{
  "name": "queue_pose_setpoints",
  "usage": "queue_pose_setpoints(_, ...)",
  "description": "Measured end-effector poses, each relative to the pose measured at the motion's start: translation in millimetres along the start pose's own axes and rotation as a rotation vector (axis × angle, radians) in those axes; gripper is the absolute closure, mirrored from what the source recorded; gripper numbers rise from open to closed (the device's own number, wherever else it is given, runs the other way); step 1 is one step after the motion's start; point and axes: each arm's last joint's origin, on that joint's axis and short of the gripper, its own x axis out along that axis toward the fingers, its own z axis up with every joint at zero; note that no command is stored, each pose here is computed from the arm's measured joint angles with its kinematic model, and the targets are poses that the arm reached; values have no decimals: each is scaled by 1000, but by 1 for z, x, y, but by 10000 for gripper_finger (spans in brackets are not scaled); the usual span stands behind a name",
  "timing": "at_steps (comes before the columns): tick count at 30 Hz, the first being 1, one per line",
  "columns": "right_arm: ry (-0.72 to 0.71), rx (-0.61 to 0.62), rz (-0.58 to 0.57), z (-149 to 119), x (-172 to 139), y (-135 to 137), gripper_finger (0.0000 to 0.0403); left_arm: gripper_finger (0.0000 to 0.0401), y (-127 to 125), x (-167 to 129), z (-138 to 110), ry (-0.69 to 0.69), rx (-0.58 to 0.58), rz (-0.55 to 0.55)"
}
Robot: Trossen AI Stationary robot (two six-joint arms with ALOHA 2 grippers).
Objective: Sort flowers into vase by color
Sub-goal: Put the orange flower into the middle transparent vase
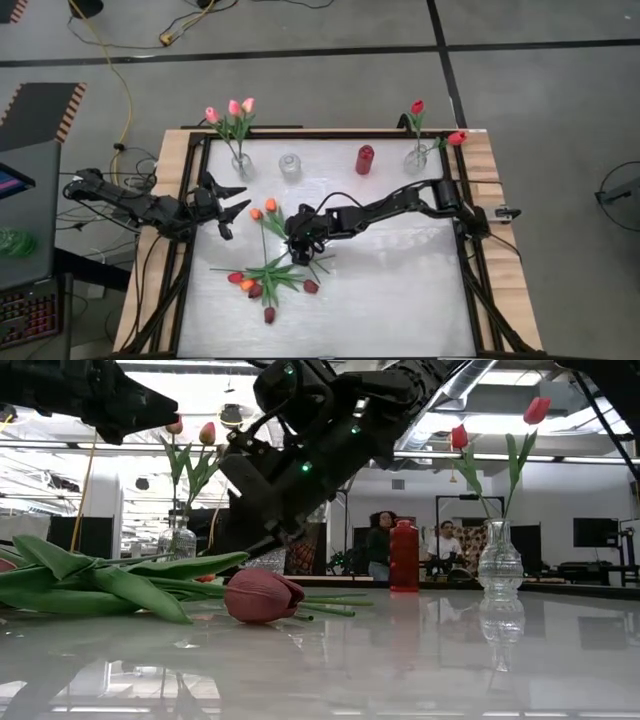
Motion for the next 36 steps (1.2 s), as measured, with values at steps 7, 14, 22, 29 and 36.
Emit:
queue_pose_setpoints(7, -40, -13, 1, -5, 12, 0, 253, 239, 0, 0, 0, -1, -5, 0)
queue_pose_setpoints(14, -3, -15, -9, -19, 25, -2, 253, 239, 0, 0, 0, 0, -17, 0)
queue_pose_setpoints(22, -1, -12, -43, -19, 25, -6, 253, 239, 0, 0, 0, 1, -18, 1)
queue_pose_setpoints(29, 29, -15, -68, -22, 24, -7, 257, 239, 0, 0, 0, 1, -18, 2)
queue_pose_setpoints(36, 32, -15, -73, -22, 24, -7, 317, 239, 0, 0, 0, 1, -18, 2)
